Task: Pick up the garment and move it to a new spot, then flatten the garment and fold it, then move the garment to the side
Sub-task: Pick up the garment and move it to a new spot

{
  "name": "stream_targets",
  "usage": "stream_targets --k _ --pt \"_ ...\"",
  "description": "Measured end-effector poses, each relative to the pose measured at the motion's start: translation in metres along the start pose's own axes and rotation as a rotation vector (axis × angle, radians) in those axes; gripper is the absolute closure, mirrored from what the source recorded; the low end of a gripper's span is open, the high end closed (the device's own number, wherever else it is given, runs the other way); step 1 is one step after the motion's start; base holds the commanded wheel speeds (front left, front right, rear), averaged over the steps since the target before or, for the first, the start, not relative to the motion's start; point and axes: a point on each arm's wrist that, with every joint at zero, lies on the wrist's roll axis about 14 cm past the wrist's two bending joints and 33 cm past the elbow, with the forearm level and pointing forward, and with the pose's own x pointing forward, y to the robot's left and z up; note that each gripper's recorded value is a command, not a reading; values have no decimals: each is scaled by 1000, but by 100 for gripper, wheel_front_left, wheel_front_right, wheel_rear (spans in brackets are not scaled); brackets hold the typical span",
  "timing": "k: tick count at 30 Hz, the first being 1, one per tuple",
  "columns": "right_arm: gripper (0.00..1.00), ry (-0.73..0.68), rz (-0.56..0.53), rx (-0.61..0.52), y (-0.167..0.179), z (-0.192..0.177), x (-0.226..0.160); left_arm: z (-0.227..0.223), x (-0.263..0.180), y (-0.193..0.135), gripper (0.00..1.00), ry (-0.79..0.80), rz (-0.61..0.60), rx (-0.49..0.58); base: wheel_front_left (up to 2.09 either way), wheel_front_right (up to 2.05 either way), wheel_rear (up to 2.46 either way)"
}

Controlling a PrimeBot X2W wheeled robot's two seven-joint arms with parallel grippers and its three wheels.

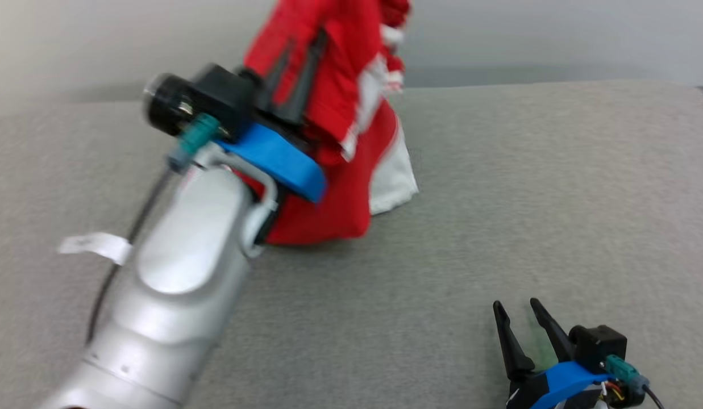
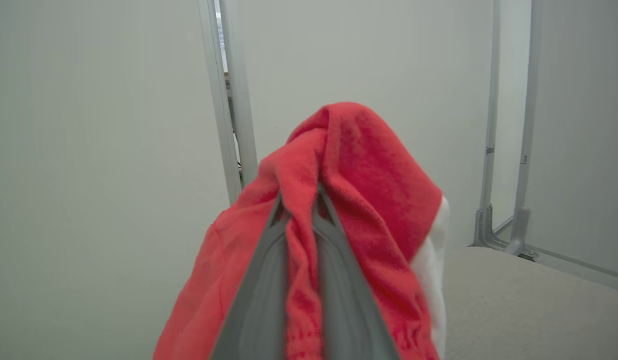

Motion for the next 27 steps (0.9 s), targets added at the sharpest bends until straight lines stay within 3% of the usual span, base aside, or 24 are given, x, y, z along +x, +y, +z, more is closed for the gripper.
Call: stream_targets --k 5,6,10,15,19,27 --pt "0 -32 -75 18 -23 7 -18 -33 2 -76 100 65 -147 -108 0 0 0" --pt "0 -36 -85 23 -25 8 -20 -42 -1 -89 0 88 -175 -116 0 0 0" --pt "0 -42 -108 30 -32 8 -27 -72 -21 -122 0 172 -228 -165 0 0 0" --pt "0 -56 -112 37 -33 12 -26 -98 -47 -115 0 243 -152 -193 0 0 0" --pt "0 -84 -104 27 -31 22 -22 -109 -71 -91 0 272 -47 -182 0 0 0" --pt "0 -131 -73 13 -22 37 -23 -103 -136 -15 0 259 285 -146 0 0 0"
